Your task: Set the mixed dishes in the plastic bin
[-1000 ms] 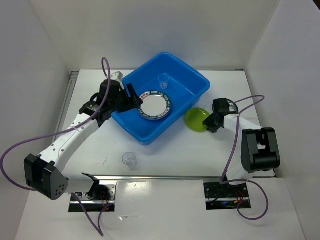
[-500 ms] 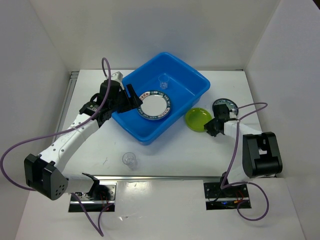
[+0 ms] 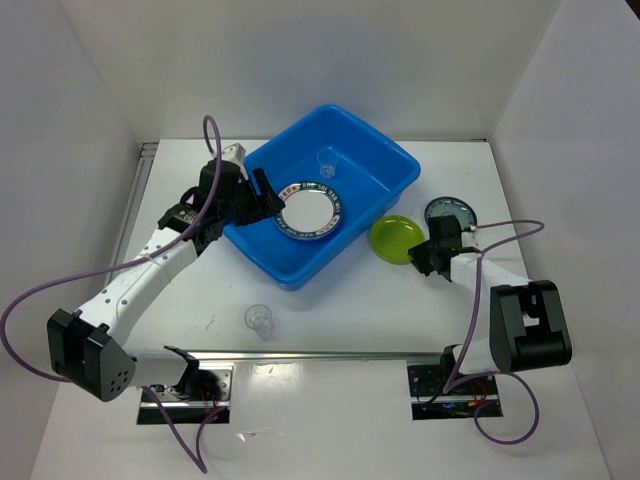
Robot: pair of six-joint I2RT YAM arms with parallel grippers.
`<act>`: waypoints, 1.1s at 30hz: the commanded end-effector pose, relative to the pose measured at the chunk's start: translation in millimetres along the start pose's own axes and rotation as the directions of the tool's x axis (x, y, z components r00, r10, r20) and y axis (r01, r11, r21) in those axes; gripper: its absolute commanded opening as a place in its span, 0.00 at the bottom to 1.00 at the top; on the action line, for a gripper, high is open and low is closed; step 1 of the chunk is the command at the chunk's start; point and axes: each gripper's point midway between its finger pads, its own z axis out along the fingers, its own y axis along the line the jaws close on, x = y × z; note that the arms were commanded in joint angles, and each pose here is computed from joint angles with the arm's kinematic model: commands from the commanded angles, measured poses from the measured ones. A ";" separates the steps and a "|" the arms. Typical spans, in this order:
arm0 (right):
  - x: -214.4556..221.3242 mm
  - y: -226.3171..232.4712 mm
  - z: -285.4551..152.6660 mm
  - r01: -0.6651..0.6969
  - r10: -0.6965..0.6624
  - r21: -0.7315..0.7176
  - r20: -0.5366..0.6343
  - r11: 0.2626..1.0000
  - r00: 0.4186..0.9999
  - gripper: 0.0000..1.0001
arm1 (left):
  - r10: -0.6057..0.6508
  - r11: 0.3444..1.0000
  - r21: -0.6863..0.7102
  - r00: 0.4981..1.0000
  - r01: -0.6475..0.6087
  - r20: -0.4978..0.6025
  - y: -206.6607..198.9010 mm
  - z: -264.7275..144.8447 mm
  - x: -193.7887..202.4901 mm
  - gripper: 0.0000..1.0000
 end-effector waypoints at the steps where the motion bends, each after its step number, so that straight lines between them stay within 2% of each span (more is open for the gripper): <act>1: -9.6 12.3 -2.2 -0.035 0.038 -0.053 0.059 0.998 0.998 0.31 | 0.044 0.999 0.020 0.998 -0.045 0.050 -7.7 -12.7 -11.9 0.75; 26: 15.7 16.4 4.8 -0.106 0.100 0.072 0.082 0.992 0.992 0.31 | 0.044 0.999 0.012 0.998 -0.045 0.055 -5.1 -17.2 -11.3 0.77; 33: 19.3 13.0 5.9 -0.182 0.167 0.120 0.128 0.976 0.978 0.24 | 0.049 0.999 0.011 0.997 -0.049 0.056 -7.6 -18.8 -11.4 0.77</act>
